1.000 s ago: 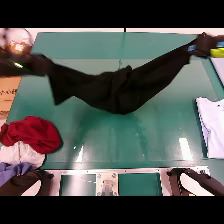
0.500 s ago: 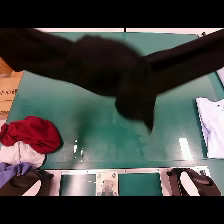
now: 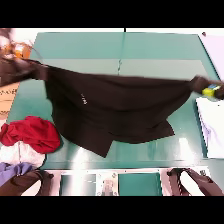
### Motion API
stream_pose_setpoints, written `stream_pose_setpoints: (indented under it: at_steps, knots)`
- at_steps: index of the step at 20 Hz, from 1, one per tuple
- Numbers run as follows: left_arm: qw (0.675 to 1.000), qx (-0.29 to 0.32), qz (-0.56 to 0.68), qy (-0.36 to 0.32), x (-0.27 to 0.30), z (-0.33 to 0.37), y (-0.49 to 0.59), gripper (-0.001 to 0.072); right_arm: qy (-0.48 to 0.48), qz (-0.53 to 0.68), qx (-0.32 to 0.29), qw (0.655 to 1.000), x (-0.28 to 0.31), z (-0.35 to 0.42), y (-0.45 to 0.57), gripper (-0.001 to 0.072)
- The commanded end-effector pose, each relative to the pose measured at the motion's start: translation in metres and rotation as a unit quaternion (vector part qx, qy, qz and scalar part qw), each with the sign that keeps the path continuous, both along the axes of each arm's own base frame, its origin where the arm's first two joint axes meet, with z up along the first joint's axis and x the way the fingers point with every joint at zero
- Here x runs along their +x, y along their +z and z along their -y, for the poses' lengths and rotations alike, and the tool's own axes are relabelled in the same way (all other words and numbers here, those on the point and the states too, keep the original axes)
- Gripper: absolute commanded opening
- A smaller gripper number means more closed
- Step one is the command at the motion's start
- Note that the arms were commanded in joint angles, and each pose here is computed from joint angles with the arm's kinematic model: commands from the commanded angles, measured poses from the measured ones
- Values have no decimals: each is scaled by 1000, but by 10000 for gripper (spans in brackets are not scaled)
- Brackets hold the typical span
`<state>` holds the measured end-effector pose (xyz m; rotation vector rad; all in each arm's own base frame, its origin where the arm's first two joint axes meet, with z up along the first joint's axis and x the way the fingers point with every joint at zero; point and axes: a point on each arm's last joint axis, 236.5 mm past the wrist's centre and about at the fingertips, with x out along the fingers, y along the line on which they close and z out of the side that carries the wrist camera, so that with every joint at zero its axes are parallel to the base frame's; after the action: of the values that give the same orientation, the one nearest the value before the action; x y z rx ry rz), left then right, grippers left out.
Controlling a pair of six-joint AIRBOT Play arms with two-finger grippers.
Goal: Fold the shirts.
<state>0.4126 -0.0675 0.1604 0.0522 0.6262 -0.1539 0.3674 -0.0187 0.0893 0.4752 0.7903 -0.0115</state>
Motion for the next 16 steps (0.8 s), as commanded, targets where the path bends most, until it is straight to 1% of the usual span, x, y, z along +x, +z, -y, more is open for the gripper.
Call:
stream_pose_setpoints:
  at_steps: [1, 3, 4, 7, 9, 10, 11, 13, 16]
  knots:
    - [998, -60, -4, 15, 50, 19, -74, 26, -20, -94, 7, 995, 2, 13, -115, 20]
    - [993, -112, -4, 32, 87, 33, -90, 26, -32, -107, 13, 994, 18, 21, -136, 20]
    - [991, -125, -9, 34, 101, 38, -96, 26, -34, -104, 18, 994, 31, 23, -139, 20]
    - [990, -136, -30, 29, 130, 50, -98, 26, -29, -82, 10, 996, 67, 32, -127, 20]
    - [990, -128, -56, 17, 129, 54, -91, 28, -29, -61, 4, 998, 87, 38, -113, 20]
    - [991, -119, -61, 16, 129, 49, -83, 27, -22, -43, -9, 999, 101, 43, -101, 20]
    - [990, -123, -60, 20, 131, 42, -71, 26, -20, -25, -16, 999, 117, 48, -87, 20]
    - [989, -139, -29, 27, 143, 31, -42, 26, -17, 9, -23, 1000, 152, 56, -58, 20]
    - [985, -165, 29, 26, 160, 34, -14, 26, 8, 25, -15, 1000, 191, 50, -36, 20]
